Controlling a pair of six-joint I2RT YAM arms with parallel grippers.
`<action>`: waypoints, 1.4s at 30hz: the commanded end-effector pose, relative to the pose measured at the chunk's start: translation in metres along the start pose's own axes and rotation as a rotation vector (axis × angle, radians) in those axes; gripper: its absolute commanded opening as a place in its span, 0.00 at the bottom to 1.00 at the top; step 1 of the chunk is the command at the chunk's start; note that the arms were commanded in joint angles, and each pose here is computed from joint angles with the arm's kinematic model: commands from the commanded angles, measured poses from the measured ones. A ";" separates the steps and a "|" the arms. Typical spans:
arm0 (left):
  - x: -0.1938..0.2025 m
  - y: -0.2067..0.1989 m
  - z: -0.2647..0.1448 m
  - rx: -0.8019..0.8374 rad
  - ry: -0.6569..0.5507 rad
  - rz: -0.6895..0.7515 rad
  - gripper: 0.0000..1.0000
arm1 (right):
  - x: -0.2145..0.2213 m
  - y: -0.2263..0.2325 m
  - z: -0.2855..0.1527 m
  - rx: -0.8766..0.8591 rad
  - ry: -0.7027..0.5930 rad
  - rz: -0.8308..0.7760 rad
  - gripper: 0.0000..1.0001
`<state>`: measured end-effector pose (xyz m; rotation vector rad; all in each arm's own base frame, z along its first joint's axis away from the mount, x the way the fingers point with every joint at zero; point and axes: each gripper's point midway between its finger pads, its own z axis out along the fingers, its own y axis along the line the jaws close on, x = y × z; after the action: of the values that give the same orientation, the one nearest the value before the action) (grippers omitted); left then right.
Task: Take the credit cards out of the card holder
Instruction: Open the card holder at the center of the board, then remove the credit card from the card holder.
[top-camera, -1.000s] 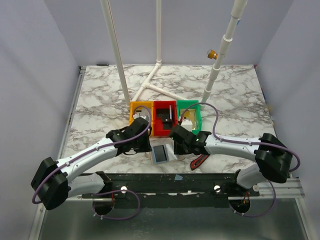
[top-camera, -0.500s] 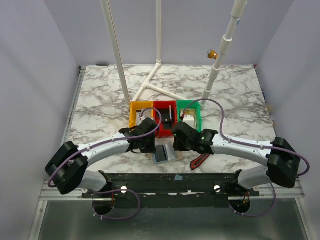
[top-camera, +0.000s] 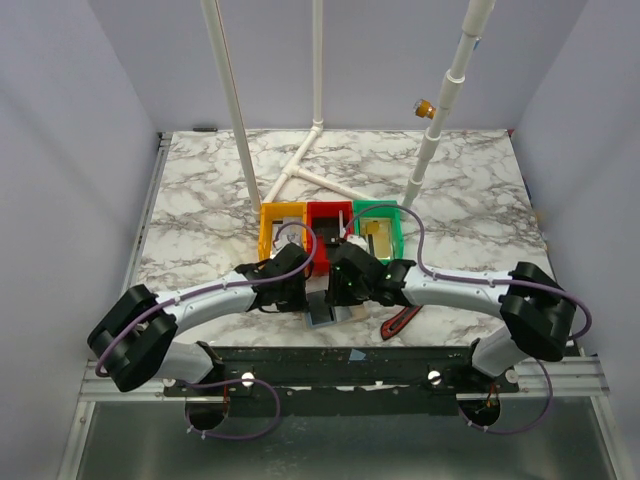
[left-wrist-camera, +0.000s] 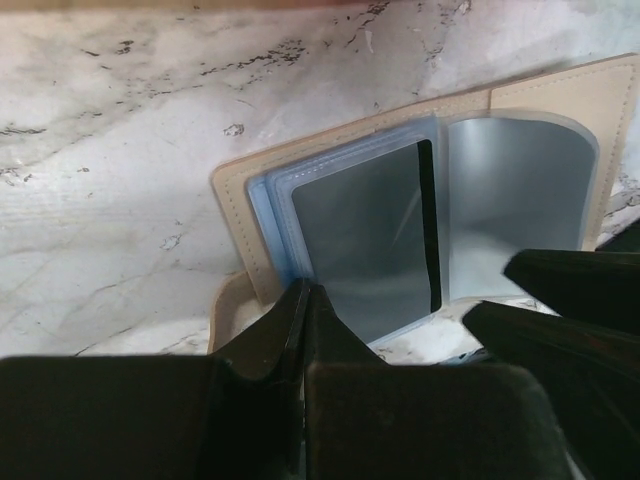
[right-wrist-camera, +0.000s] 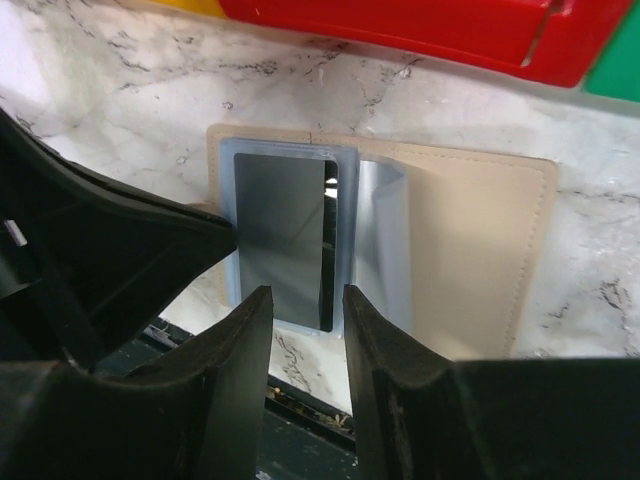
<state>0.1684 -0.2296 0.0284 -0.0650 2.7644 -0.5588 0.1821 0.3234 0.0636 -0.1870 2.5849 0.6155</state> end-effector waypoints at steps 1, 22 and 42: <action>-0.008 -0.010 -0.004 0.050 -0.032 -0.005 0.00 | -0.006 0.013 0.010 -0.084 0.018 0.026 0.34; -0.008 -0.003 -0.004 0.009 -0.012 0.007 0.00 | 0.016 -0.024 0.022 -0.169 0.149 0.156 0.30; -0.006 -0.013 0.010 0.021 0.038 0.035 0.00 | 0.019 -0.025 0.034 -0.254 0.193 0.235 0.25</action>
<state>0.1783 -0.2398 0.0283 -0.0311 2.7717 -0.5710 0.1891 0.3147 0.0243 -0.0328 2.7054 1.0211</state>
